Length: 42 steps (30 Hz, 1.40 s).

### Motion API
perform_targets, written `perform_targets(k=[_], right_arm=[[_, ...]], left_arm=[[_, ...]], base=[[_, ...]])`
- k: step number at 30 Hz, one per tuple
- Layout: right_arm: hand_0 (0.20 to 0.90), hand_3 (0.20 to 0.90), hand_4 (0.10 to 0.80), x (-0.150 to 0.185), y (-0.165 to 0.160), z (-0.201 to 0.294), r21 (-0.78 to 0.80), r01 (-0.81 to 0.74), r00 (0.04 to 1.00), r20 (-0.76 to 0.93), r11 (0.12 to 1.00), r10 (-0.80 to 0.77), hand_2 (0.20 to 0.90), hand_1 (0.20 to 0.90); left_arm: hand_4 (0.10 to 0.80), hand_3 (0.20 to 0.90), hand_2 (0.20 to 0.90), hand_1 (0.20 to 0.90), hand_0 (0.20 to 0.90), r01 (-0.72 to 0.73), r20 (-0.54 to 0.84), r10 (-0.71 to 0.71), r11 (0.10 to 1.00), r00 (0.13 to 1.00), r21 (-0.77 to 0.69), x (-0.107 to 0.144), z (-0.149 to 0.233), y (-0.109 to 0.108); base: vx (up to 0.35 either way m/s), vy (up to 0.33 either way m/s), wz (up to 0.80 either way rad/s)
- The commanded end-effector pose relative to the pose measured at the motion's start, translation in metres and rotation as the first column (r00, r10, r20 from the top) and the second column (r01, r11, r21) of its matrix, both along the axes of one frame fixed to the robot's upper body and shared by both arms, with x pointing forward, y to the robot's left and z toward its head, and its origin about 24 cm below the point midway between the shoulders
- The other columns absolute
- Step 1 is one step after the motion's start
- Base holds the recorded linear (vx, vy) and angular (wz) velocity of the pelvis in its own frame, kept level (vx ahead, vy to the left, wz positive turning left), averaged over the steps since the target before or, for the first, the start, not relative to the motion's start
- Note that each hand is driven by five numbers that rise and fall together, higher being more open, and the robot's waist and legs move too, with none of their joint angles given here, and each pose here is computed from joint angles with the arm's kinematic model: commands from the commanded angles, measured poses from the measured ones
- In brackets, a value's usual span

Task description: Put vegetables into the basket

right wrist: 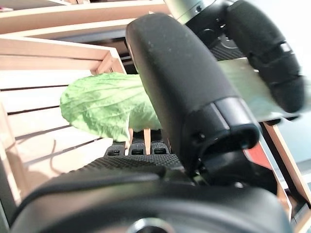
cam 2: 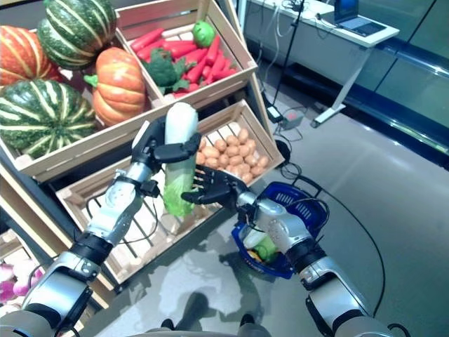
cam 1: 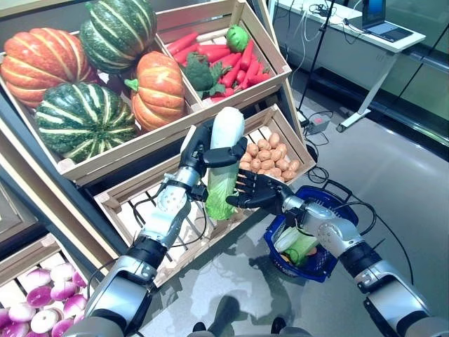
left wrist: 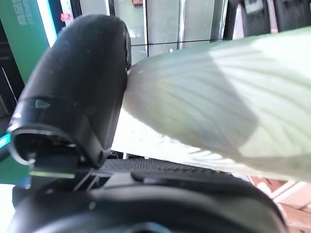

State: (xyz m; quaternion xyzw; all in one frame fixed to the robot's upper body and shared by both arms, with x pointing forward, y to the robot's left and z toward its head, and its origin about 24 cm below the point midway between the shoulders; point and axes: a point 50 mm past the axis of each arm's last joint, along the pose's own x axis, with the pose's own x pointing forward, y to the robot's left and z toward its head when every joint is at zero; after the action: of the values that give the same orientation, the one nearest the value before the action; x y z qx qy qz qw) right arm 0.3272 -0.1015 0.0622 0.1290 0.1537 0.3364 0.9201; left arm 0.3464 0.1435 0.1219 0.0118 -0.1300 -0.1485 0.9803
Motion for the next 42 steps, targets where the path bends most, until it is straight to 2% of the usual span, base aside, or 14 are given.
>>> perform_targets(k=[1, 11, 20, 27, 28, 29, 30, 36, 42], right_arm=[[0.9, 0.9, 0.8, 0.013, 0.021, 0.028, 0.15, -0.03, 0.996, 0.091, 0.988, 0.016, 0.9, 0.9], [0.9, 0.9, 0.8, 0.014, 0.038, 0.045, 0.206, -0.055, 0.991, 0.129, 0.977, 0.028, 0.9, 0.9], [0.9, 0.9, 0.8, 0.019, 0.047, 0.053, 0.246, -0.058, 0.994, 0.108, 0.968, 0.032, 0.9, 0.9], [0.9, 0.9, 0.8, 0.023, 0.045, 0.054, 0.249, -0.033, 0.995, 0.097, 0.968, 0.009, 0.9, 0.9], [0.869, 0.869, 0.78, 0.023, 0.045, 0.053, 0.25, -0.032, 0.996, 0.086, 0.968, 0.011, 0.869, 0.869], [0.564, 0.564, 0.576, 0.024, 0.044, 0.051, 0.25, -0.029, 0.997, 0.074, 0.968, 0.011, 0.564, 0.564], [0.3, 0.3, 0.4, 0.024, 0.043, 0.049, 0.254, -0.033, 0.998, 0.059, 0.967, 0.019, 0.3, 0.3], [0.3, 0.3, 0.4, 0.024, 0.038, 0.041, 0.251, -0.044, 0.999, 0.035, 0.967, 0.036, 0.3, 0.3], [0.3, 0.3, 0.4, 0.022, 0.033, 0.037, 0.248, -0.027, 0.999, 0.03, 0.968, 0.02, 0.3, 0.3]], left_arm=[[0.4, 0.3, 0.3, 0.3, 0.3, 0.11, 0.153, -0.099, 0.992, 0.983, -0.065, -0.003, 0.029, -0.019], [0.4, 0.3, 0.3, 0.3, 0.3, 0.271, 0.12, -0.255, 0.951, 0.96, -0.151, -0.01, 0.023, -0.042], [0.4, 0.3, 0.3, 0.3, 0.3, 0.399, 0.092, -0.393, 0.847, 0.915, -0.352, -0.017, 0.01, -0.057], [0.4, 0.3, 0.3, 0.3, 0.3, 0.45, 0.093, -0.459, 0.777, 0.884, -0.44, -0.023, 0.004, -0.069], [0.4, 0.3, 0.3, 0.3, 0.3, 0.456, 0.098, -0.465, 0.766, 0.88, -0.453, -0.024, 0.004, -0.069], [0.4, 0.3, 0.3, 0.3, 0.3, 0.463, 0.105, -0.471, 0.759, 0.876, -0.459, -0.025, 0.005, -0.07], [0.4, 0.3, 0.3, 0.3, 0.3, 0.475, 0.115, -0.479, 0.753, 0.87, -0.456, -0.026, 0.007, -0.072], [0.4, 0.3, 0.3, 0.3, 0.3, 0.506, 0.137, -0.499, 0.751, 0.856, -0.425, -0.029, 0.015, -0.076], [0.4, 0.3, 0.3, 0.3, 0.3, 0.504, 0.149, -0.487, 0.771, 0.861, -0.389, -0.03, 0.021, -0.071]], base=[[0.01, -0.002, 0.08], [0.011, 0.002, 0.06], [0.002, 0.003, 0.01], [0.0, 0.0, 0.0], [0.0, 0.0, 0.0], [0.0, 0.0, 0.0], [0.0, 0.0, 0.0], [0.001, -0.003, 0.03], [0.004, -0.002, 0.02]])
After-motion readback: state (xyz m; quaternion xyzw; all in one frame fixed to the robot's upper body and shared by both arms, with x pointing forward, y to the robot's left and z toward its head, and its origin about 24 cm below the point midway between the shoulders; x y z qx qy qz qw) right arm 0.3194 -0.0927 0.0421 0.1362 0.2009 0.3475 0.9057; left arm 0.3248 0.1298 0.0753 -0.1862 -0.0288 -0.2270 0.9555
